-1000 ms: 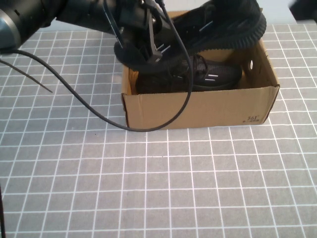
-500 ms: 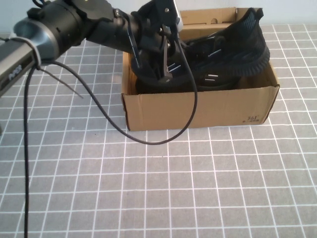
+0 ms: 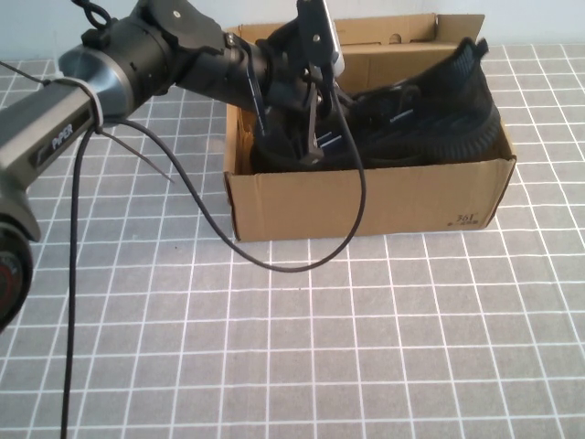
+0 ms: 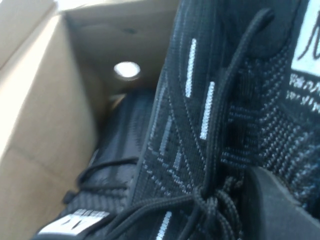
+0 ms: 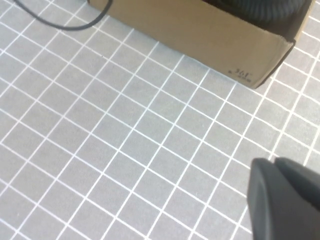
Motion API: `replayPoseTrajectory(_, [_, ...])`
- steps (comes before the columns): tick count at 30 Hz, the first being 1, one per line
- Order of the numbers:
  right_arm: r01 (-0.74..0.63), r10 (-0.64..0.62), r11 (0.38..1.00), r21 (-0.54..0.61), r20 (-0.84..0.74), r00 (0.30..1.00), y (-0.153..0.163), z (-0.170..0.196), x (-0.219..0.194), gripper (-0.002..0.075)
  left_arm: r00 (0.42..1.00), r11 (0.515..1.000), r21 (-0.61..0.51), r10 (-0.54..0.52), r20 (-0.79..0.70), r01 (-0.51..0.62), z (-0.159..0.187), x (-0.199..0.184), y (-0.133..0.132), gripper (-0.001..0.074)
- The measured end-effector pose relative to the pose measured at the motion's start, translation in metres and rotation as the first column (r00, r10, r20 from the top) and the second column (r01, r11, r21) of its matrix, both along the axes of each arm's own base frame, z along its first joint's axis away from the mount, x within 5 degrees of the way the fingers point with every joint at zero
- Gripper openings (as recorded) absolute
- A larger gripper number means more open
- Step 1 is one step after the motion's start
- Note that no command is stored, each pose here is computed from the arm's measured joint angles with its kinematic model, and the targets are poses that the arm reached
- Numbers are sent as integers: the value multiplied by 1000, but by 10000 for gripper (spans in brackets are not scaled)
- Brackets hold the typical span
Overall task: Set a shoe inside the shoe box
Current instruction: Place the shoe in the shoe box
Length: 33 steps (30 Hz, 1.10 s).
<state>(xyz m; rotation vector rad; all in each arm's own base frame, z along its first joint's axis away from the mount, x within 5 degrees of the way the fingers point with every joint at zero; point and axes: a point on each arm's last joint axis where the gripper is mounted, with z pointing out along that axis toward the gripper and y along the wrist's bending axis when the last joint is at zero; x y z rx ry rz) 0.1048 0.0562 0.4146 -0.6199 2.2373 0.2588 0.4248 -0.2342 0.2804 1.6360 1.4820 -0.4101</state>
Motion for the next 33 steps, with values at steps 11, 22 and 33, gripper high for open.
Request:
replayPoseTrajectory(11, [3, -3, 1000, 9, 13, 1000, 1, 0, 1, -16, 998, 997, 41, -58, 12, 57, -7, 0, -1, 27])
replayPoseTrajectory(22, [3, -3, 1000, 10, 15, 1000, 1, 0, 1, -16, 1000, 999, 41, -24, 12, 24, -21, 8, -2, 24])
replayPoseTrajectory(33, [2, -3, 1000, 16, 23, 1000, 1, 1, 2, -16, 994, 1000, -14, -2, 108, 4, 9, 13, -6, 23])
